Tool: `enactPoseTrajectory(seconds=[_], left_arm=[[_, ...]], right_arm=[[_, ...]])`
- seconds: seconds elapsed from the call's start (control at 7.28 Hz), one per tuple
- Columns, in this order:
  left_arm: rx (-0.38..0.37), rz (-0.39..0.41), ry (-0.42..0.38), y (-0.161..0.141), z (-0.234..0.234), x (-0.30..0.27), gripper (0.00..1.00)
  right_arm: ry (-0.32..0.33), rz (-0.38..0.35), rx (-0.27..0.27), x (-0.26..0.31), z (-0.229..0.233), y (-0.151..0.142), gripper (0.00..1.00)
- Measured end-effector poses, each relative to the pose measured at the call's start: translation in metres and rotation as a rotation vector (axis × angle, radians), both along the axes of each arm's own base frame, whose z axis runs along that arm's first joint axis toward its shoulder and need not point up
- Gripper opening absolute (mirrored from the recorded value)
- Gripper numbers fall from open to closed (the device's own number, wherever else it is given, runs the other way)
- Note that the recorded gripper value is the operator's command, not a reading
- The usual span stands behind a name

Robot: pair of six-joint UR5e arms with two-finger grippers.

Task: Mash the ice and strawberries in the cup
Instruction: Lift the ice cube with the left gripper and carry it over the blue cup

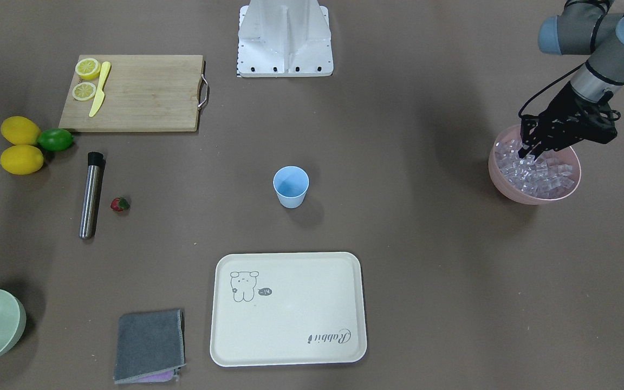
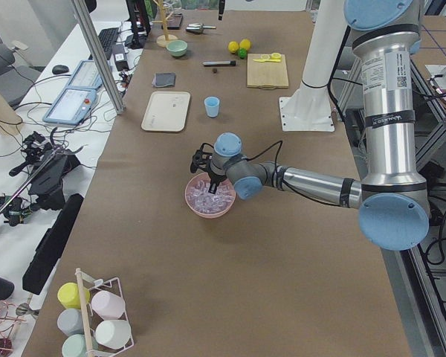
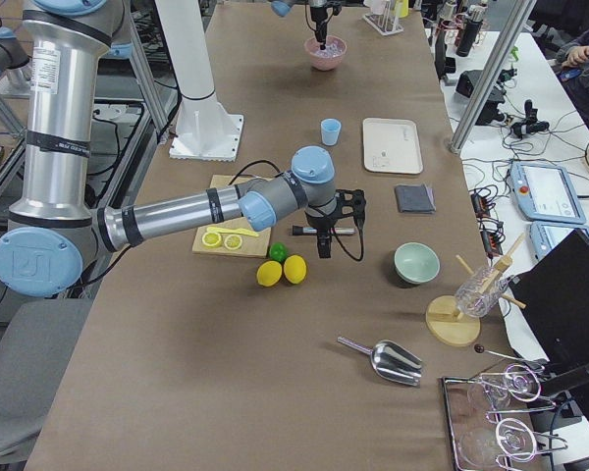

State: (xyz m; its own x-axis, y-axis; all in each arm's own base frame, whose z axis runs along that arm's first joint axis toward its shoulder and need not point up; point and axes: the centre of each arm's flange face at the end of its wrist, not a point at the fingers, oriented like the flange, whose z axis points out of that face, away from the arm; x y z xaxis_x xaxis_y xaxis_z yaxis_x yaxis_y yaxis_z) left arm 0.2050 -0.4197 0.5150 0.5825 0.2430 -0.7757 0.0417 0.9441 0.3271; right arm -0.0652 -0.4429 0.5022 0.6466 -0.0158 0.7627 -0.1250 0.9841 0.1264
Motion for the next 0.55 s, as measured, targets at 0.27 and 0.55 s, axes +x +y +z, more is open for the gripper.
enactPoseTrajectory(seconds=[0.27,0.55], left_arm=[[0.058,-0.005,0.053,-0.008,-0.036,0.006,0.00],[0.083,-0.020,0.111,-0.025,-0.075,0.021,0.00]], right_arm=[[-0.001,0.001,0.000,0.000,-0.001,0.000,1.00],[-0.001,0.002,-0.001,0.000,-0.001,0.000,1.00]])
